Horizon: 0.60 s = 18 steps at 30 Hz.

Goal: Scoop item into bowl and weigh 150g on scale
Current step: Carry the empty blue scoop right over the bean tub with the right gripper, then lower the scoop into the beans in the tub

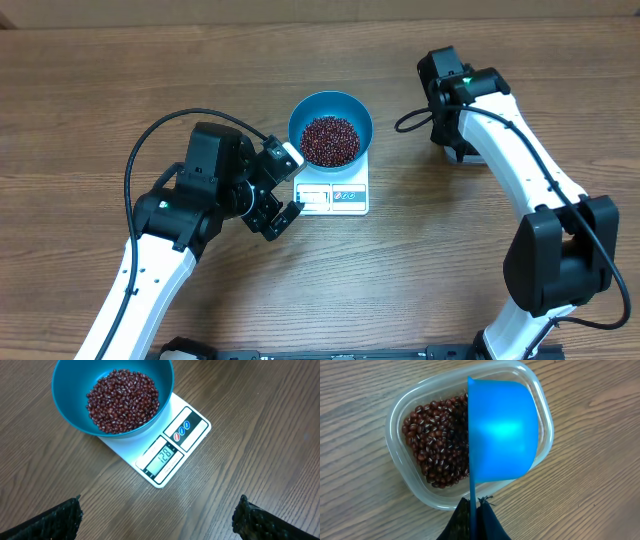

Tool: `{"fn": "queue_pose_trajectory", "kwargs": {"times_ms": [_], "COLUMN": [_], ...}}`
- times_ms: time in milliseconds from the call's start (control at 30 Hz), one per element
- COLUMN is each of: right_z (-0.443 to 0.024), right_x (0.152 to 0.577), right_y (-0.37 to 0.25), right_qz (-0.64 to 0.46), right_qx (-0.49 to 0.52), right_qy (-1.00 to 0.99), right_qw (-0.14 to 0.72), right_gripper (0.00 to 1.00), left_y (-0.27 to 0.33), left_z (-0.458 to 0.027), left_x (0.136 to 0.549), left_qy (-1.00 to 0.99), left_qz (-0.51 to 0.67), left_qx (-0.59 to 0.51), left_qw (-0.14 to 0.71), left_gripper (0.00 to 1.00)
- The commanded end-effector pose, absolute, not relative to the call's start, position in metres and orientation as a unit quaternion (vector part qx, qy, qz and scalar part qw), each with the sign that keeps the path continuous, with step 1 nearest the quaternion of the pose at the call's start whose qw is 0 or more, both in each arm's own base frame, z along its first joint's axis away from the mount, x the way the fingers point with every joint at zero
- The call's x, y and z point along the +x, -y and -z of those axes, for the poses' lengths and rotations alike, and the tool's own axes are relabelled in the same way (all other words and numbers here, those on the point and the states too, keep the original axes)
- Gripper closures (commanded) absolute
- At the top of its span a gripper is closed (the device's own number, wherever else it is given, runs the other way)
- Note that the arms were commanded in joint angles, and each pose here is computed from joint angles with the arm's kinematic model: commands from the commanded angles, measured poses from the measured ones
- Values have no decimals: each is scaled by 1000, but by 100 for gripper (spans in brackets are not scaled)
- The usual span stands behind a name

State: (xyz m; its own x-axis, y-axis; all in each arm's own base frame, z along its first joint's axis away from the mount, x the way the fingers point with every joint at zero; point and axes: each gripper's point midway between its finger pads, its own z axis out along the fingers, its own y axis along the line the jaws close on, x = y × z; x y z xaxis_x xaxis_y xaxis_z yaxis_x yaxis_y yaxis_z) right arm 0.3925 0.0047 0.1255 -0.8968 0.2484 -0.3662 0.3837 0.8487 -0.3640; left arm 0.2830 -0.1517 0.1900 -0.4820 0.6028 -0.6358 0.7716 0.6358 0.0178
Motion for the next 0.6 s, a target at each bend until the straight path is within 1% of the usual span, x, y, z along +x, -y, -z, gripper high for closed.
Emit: {"fn": "queue_pose_trajectory", "kwargs": {"times_ms": [0, 300, 567], "right_z": [-124, -102, -100], "right_x": [396, 399, 398], "right_y": [0, -1, 1], "right_qz": [222, 223, 213], "right_qx": [167, 165, 171], "right_qy": [-947, -951, -953], "right_qw": [160, 140, 133], "right_gripper": [96, 96, 96], "left_y": [152, 152, 152], "left_z": [-187, -187, -187], "left_x": [281, 281, 281], "left_qy": [-854, -854, -854], "left_qz": [139, 139, 139], "left_qx": [399, 399, 399], "left_qw": [304, 304, 304], "left_gripper": [0, 1, 1]}}
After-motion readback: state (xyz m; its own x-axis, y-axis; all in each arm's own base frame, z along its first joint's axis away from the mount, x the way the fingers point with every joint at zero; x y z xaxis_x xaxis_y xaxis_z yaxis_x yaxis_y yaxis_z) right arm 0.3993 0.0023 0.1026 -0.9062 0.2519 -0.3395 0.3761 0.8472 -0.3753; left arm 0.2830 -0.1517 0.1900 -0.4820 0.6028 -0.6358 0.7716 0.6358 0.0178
